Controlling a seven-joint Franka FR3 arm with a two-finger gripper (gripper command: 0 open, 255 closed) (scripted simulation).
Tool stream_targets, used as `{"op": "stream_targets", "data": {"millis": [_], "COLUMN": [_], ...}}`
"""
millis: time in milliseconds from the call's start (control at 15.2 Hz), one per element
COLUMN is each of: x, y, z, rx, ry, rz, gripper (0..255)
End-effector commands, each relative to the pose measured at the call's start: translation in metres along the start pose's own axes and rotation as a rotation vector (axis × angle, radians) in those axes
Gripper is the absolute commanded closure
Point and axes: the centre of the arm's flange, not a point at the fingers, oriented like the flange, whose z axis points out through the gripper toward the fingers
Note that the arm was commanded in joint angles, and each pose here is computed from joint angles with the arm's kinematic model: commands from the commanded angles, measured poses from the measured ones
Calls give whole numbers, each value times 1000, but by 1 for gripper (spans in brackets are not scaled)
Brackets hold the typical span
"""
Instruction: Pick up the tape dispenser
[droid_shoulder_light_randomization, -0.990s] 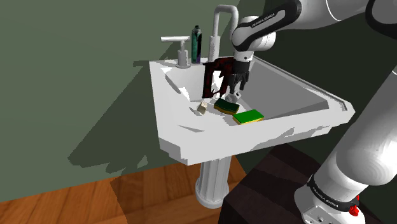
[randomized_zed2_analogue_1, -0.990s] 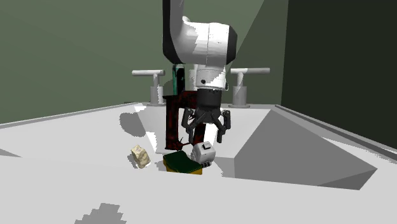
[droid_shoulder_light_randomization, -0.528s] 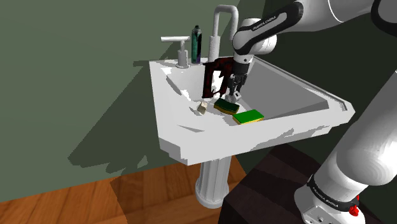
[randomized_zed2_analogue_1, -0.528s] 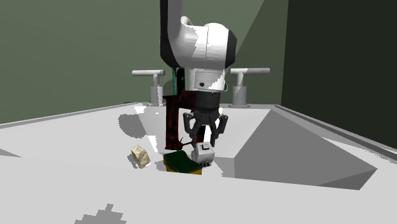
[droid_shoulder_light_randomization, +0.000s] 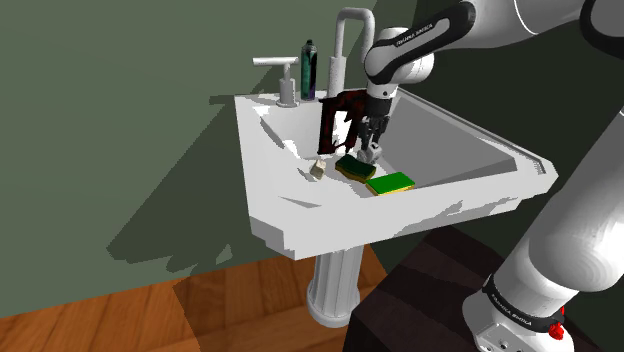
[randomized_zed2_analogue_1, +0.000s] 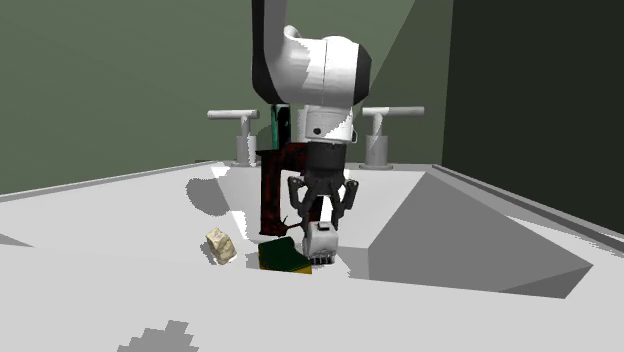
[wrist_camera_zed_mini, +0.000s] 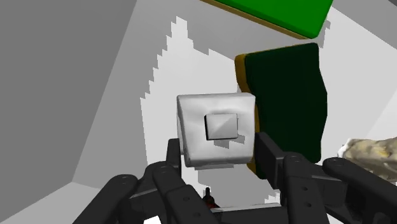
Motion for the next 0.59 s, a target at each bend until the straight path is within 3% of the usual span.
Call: {"op": "stream_targets", "data": {"millis": [0, 528], "x": [-1, -2], "y": [6, 2], "z": [16, -26], "rx": [16, 16], "ry": [-85, -85], "rz": [9, 9], "gripper": [255, 255]}}
